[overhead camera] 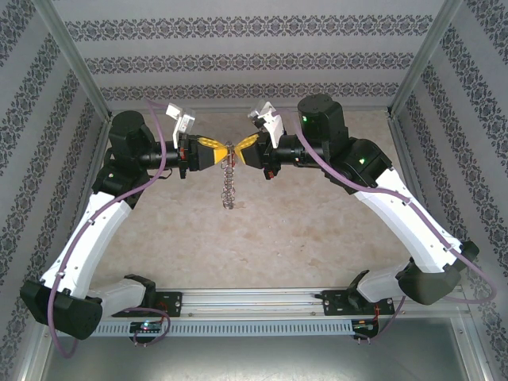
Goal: Put the keys on the keyring
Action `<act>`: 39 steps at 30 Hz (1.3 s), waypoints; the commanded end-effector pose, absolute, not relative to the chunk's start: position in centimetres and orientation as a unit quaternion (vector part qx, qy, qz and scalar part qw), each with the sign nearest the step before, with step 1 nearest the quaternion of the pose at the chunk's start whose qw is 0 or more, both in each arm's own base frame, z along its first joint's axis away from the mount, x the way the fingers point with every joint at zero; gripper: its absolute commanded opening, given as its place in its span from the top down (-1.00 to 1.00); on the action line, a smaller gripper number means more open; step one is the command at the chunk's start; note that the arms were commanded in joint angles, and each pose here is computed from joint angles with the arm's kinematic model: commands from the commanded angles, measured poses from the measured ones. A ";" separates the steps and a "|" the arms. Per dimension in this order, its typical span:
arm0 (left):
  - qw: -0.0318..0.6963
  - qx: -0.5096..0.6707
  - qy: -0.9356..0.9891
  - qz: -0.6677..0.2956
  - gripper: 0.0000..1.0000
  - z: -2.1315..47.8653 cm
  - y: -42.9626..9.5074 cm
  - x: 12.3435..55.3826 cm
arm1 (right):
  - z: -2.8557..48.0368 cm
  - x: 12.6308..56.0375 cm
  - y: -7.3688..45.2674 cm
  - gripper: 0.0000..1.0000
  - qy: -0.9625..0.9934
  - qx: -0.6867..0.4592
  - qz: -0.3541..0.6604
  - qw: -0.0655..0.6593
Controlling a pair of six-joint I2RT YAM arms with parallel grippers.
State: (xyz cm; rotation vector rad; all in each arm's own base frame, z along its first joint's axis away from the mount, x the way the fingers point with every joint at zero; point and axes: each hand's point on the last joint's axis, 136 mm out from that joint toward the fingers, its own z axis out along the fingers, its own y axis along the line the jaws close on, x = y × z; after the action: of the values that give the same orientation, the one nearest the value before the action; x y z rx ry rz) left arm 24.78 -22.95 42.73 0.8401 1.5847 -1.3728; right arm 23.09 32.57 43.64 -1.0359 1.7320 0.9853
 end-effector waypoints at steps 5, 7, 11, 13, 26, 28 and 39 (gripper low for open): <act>0.450 0.363 0.603 -0.550 1.00 45.1 -23.2 23.8 | 43.6 22.9 32.4 1.00 0.691 -0.423 0.389 0.439; 0.450 0.363 0.603 -0.550 1.00 45.1 -23.2 23.8 | 43.5 22.8 32.3 1.00 0.690 -0.423 0.388 0.440; 0.450 0.363 0.603 -0.550 1.00 45.2 -23.1 23.8 | 43.6 22.8 32.2 1.00 0.691 -0.420 0.386 0.444; 0.449 0.362 0.604 -0.550 1.00 45.1 -23.1 23.7 | 43.6 22.9 32.2 1.00 0.690 -0.420 0.387 0.445; 0.449 0.362 0.604 -0.550 1.00 45.1 -23.1 23.6 | 43.9 22.6 32.3 1.00 0.686 -0.420 0.395 0.444; 0.449 0.362 0.604 -0.550 1.00 45.1 -23.1 23.6 | 43.8 22.6 32.2 1.00 0.687 -0.418 0.394 0.446; 0.449 0.362 0.604 -0.550 1.00 45.2 -23.1 23.6 | 44.1 22.6 32.1 1.00 0.685 -0.416 0.395 0.449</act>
State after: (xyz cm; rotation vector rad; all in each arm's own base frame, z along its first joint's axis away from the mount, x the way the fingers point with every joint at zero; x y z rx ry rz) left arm 24.81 -22.96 42.76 0.8403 1.5844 -1.3727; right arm 22.96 32.29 43.07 -1.0315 1.7425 0.9779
